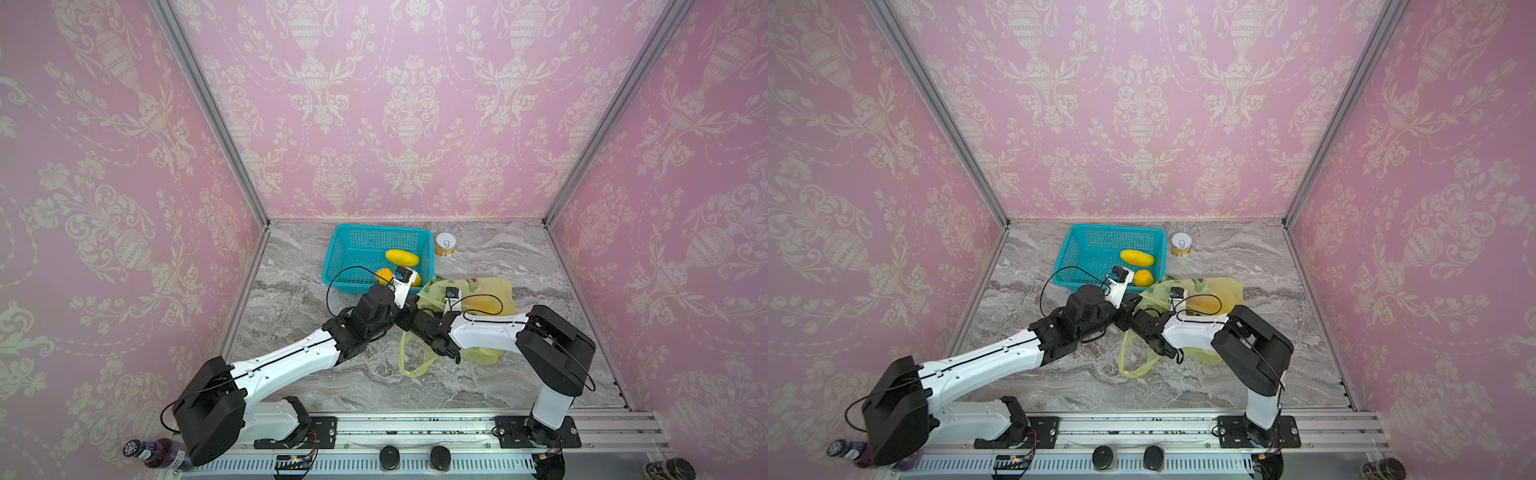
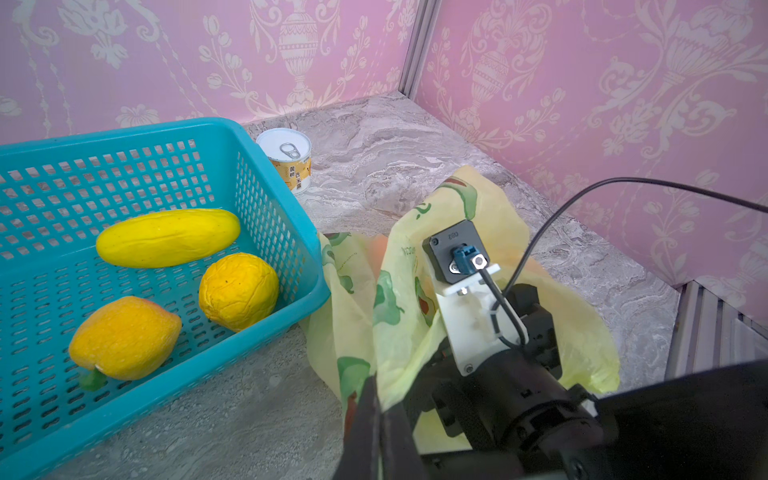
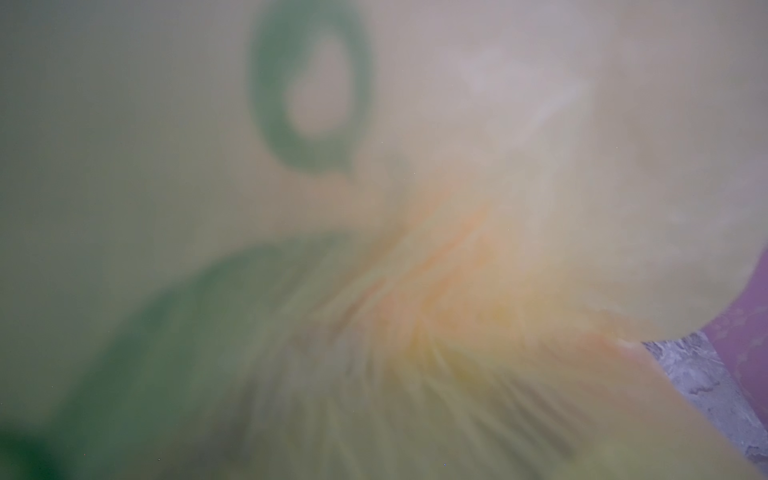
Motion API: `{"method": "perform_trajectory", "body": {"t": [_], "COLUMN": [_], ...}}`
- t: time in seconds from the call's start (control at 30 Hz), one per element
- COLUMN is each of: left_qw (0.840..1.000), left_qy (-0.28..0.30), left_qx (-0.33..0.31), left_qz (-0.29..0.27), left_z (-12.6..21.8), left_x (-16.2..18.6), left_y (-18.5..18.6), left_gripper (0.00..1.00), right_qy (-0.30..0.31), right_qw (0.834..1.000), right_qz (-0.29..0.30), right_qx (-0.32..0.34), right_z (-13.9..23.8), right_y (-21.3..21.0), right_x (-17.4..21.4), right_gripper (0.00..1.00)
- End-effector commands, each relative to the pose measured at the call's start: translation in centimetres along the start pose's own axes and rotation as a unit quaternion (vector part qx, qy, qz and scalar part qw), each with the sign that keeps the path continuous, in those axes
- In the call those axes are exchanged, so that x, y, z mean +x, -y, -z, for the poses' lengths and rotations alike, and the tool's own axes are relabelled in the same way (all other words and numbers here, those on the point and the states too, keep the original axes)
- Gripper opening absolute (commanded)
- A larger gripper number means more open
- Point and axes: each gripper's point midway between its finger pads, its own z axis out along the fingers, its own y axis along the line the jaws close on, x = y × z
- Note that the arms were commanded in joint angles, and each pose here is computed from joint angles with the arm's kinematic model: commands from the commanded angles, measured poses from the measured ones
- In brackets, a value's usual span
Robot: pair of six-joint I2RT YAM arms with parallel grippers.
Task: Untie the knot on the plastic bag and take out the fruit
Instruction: 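Reach the right gripper into the bag and grasp the orange-yellow papaya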
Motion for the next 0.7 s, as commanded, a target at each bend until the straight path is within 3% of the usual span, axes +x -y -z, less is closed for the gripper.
{"method": "perform_trajectory", "body": {"t": [0.0, 0.23, 0.67], "left_qw": [1.0, 1.0, 1.0], "left_qy": [0.0, -0.002, -0.001], "left_qx": [-0.005, -0.001, 0.008], "left_qz": [-0.008, -0.005, -0.003], "left_z": [0.0, -0.2, 0.0], "left_x": [0.3, 0.6, 0.8], "left_y": [-0.4, -0.3, -0.1], "left_gripper": [0.0, 0.0, 0.0], "right_qy": [-0.006, -0.035, -0.051], "right_qw": [1.0, 0.999, 0.998], "right_qz": [-0.009, -0.018, -0.031], "right_qx": [0.01, 0.016, 0.017], "right_z": [-0.9, -3.4, -5.8], "right_y": [0.7, 1.5, 0.4], "right_x": [0.0, 1.1, 0.9], "right_gripper": [0.8, 0.78, 0.61]}}
